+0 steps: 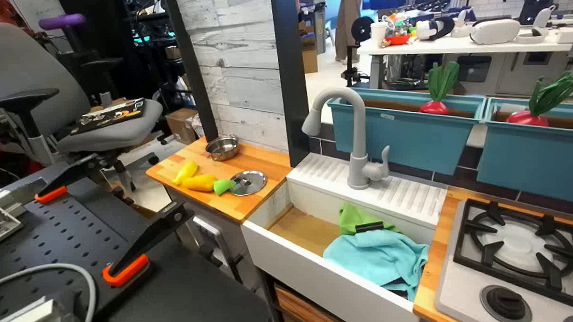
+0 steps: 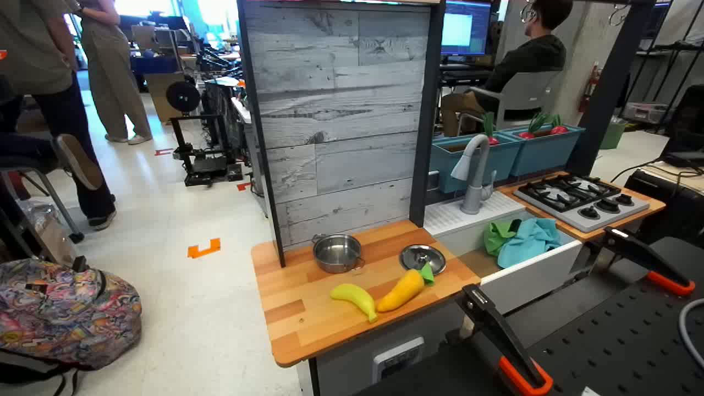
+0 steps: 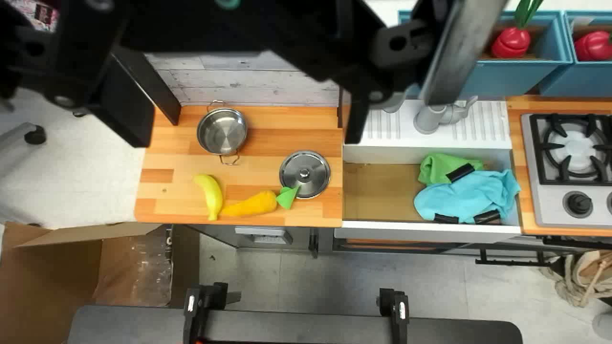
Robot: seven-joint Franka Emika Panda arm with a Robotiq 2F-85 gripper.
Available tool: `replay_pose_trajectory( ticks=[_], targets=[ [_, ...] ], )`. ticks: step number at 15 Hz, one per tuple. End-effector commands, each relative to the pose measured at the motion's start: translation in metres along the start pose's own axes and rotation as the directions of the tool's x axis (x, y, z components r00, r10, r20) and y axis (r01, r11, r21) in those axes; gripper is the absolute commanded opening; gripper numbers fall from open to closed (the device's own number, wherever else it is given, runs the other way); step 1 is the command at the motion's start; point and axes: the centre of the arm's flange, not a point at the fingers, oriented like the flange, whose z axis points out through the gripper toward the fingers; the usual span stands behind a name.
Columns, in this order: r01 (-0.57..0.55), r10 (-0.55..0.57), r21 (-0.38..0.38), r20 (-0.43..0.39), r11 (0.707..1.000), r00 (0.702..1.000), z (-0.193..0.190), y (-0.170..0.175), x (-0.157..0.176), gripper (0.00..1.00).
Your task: Move the toy banana closer to the grey wall
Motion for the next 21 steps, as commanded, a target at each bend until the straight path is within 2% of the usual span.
replay_pose_trajectory(
  ticks=[1, 17, 21],
  targets=[
    [0.000, 0.000, 0.000, -0.001, 1.000, 1.000, 0.000, 0.000, 0.000, 1.00],
    [0.000, 0.000, 0.000, -0.001, 1.000, 1.000, -0.001, 0.000, 0.000, 1.00],
    [0.037, -0.037, 0.010, 0.003, 0.999, 0.999, 0.028, 0.000, 0.009, 1.00]
  ],
)
